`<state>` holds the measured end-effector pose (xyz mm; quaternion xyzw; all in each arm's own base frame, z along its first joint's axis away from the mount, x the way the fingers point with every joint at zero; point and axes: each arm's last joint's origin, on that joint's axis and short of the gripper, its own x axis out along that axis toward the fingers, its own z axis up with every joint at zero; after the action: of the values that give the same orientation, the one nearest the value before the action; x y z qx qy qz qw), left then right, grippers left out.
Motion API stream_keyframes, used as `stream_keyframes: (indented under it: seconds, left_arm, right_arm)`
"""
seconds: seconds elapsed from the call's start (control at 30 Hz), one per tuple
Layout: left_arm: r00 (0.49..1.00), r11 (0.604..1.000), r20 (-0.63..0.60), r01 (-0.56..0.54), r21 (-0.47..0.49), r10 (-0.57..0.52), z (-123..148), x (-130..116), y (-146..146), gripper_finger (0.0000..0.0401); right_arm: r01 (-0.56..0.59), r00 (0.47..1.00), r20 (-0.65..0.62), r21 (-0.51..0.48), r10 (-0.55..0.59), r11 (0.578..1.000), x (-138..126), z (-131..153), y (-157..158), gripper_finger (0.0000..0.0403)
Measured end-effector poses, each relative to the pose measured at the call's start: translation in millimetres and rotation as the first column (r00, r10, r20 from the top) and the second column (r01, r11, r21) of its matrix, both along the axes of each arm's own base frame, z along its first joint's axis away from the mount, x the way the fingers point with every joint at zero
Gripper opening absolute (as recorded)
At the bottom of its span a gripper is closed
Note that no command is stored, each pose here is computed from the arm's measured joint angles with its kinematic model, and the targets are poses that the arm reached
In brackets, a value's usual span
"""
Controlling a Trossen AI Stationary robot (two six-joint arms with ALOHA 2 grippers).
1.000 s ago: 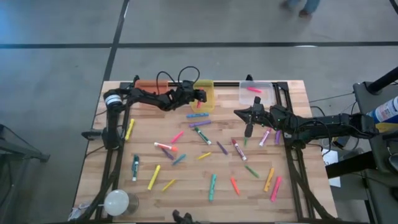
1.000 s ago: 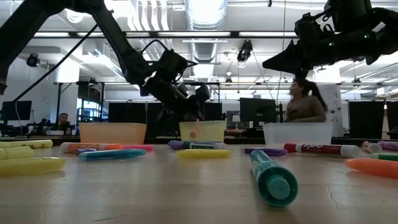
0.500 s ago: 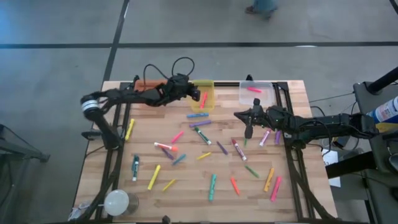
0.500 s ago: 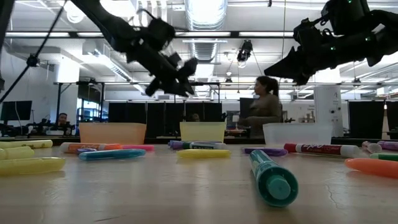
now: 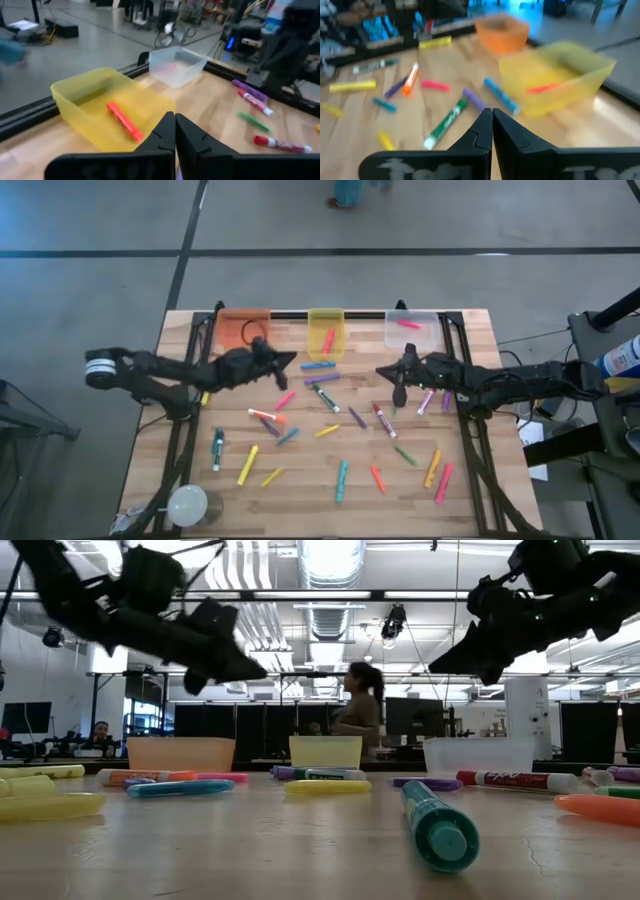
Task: Pick & Place Markers
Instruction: Put the red white marker pen into the orange bin
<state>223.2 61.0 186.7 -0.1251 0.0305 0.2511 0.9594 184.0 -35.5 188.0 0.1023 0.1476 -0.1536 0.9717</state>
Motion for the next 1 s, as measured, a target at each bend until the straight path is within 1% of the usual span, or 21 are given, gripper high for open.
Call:
stream_keyframes:
  seconds: [0.13, 0.27, 0.37, 0.47, 0.6, 0.83, 1.0]
  left_arm:
    - [0.999, 0.999, -0.018, 0.032, 0.004, -0.032, -19.7, -19.0, -8.6, 0.0001]
    - [0.996, 0.999, -0.073, 0.043, 0.012, -0.042, -32.8, -27.8, -11.8, 0.0001]
    - [0.995, 0.998, -0.086, 0.057, 0.006, -0.056, -36.1, -28.4, -12.3, 0.0000]
    - [0.993, 0.997, -0.093, 0.074, 0.000, -0.073, -37.5, -27.7, -12.7, 0.0000]
    - [0.992, 0.997, -0.097, 0.078, 0.020, -0.075, -36.8, -27.7, -12.6, 0.0000]
    - [0.996, 0.997, -0.054, 0.077, 0.033, -0.075, -27.6, -22.2, -11.4, 0.0000]
    - [0.997, 0.996, -0.016, 0.075, 0.045, -0.075, -16.9, -15.1, -9.9, 0.0000]
  right_arm:
    - [-0.004, 0.992, -0.123, 0.028, 0.007, 1.000, 0.9, -1.8, 13.9, 0.0008]
    - [0.047, 0.973, -0.228, 0.025, -0.040, 0.999, -2.2, -5.4, 30.1, 0.0009]
    - [0.073, 0.967, -0.248, 0.055, -0.057, 0.996, -5.1, -8.0, 42.2, 0.0009]
    - [0.051, 0.969, -0.246, 0.105, -0.023, 0.993, -7.0, -9.2, 54.6, 0.0016]
    - [0.021, 0.966, -0.258, 0.133, 0.015, 0.991, -10.1, -11.2, 65.7, 0.0040]
    - [0.052, 0.964, -0.267, 0.176, -0.004, 0.983, -13.1, -13.4, 70.7, 0.0096]
    - [0.079, 0.952, -0.305, 0.205, -0.013, 0.975, -16.1, -17.0, 70.3, 0.0134]
